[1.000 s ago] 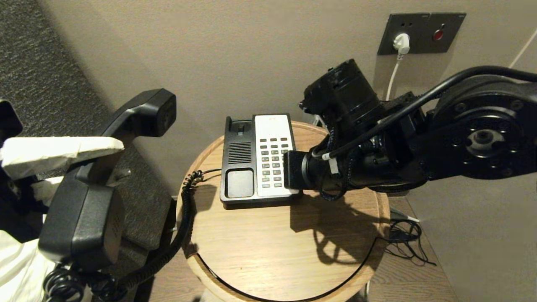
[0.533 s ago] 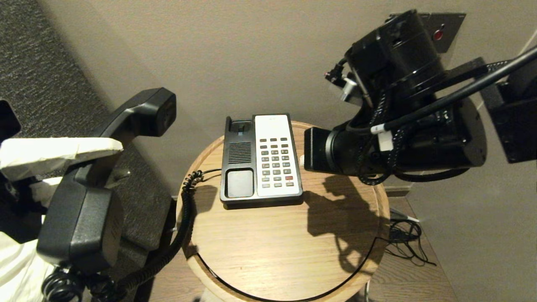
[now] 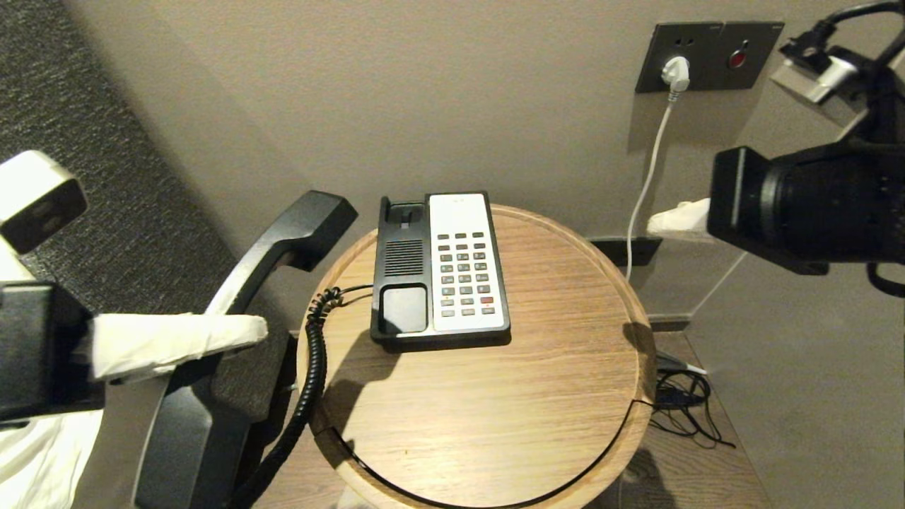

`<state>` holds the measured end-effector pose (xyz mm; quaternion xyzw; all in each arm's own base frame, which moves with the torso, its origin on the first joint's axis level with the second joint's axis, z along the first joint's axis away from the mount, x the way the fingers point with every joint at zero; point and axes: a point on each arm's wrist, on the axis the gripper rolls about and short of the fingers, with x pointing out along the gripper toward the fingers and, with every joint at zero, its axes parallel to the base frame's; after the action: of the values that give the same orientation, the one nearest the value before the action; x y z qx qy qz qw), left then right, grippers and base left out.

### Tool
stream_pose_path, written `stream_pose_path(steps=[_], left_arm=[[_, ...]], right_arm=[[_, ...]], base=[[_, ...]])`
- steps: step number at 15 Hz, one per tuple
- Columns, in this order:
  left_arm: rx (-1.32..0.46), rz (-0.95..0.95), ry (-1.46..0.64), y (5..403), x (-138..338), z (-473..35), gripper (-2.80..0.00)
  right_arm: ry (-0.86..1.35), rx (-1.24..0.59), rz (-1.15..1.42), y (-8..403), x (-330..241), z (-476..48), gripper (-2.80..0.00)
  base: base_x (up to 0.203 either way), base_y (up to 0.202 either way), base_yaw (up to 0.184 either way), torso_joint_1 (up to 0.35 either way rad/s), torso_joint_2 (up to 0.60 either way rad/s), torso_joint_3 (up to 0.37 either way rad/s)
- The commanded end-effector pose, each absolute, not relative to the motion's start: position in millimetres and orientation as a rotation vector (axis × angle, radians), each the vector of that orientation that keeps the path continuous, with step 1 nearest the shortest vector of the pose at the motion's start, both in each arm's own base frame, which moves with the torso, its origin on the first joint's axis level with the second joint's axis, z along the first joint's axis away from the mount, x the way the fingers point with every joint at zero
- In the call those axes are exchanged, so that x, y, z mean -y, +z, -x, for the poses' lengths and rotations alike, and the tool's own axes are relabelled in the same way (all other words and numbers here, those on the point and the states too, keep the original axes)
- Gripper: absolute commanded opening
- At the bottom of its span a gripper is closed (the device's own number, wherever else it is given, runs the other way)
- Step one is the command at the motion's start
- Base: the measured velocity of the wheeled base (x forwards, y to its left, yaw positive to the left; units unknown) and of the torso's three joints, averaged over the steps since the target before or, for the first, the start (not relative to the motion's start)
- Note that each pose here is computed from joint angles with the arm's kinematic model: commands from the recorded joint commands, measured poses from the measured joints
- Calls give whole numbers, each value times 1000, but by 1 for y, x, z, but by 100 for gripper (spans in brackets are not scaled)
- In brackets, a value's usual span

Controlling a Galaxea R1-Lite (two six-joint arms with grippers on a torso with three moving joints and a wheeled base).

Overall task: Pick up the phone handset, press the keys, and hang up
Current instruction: Put the handset back

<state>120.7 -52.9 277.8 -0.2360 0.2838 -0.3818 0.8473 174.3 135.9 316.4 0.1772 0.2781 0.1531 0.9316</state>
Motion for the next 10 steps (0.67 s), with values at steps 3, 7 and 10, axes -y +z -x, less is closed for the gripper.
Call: stream_pose_path(steps=[3, 7, 10], left_arm=[[-589, 272, -606, 286, 95, -174, -280], [-533, 188, -399, 295, 127, -210, -280], [-514, 168, -292, 295, 143, -224, -280]], right_arm=[[275, -500, -440, 324, -97, -142, -280], [265, -498, -442, 323, -91, -138, -280], [257, -514, -435, 317, -91, -137, -280]], base=[[0, 0, 0, 0, 0, 0], [0, 0, 0, 0, 0, 0], [0, 0, 0, 0, 0, 0]])
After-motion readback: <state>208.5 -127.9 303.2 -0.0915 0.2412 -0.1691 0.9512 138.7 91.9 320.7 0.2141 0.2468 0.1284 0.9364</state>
